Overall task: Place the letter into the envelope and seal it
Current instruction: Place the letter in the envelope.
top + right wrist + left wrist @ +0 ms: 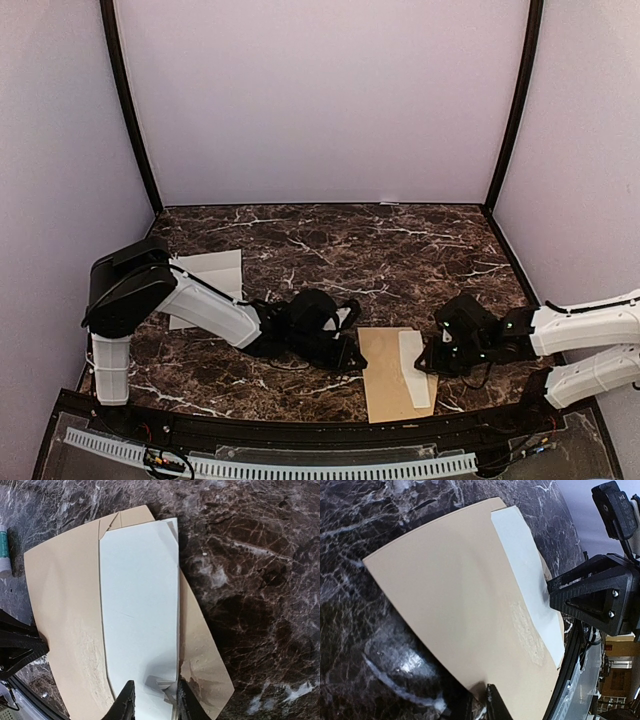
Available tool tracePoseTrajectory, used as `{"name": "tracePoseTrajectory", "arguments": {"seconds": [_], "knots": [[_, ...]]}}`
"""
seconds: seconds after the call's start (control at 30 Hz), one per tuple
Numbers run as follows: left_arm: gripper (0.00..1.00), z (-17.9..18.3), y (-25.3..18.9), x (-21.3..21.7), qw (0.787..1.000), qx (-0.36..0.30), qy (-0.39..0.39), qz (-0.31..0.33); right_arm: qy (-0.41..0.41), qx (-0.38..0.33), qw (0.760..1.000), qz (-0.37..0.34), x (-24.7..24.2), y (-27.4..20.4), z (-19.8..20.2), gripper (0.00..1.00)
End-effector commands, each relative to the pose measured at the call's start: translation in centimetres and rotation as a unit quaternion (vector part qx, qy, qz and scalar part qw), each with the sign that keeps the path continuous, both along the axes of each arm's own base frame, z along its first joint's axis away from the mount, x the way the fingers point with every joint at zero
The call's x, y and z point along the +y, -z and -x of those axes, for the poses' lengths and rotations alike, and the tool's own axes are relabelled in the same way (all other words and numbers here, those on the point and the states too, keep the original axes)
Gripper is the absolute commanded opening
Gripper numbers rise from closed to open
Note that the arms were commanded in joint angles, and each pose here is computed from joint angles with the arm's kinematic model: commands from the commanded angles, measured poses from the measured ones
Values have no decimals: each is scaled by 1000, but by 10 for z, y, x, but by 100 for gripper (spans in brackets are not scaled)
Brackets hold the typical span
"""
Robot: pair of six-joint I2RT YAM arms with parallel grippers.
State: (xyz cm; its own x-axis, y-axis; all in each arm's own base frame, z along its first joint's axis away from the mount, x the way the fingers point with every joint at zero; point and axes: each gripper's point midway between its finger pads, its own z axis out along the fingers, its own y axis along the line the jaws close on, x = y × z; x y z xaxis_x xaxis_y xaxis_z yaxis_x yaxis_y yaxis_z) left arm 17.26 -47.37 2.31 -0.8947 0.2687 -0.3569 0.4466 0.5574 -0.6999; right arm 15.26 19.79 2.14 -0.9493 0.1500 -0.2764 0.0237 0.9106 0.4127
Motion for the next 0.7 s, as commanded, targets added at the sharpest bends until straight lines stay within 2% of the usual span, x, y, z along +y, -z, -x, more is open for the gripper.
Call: {"name": "tracePoseTrajectory", "arguments": {"seconds": [0.0, 0.67], "knots": [[8, 8, 21, 9, 999, 16, 5, -31, -14, -6, 1000, -11, 8, -1, -2, 25], [6, 7, 19, 3, 1000, 17, 11, -24, -77, -16, 997, -29, 39, -6, -9, 21]]}}
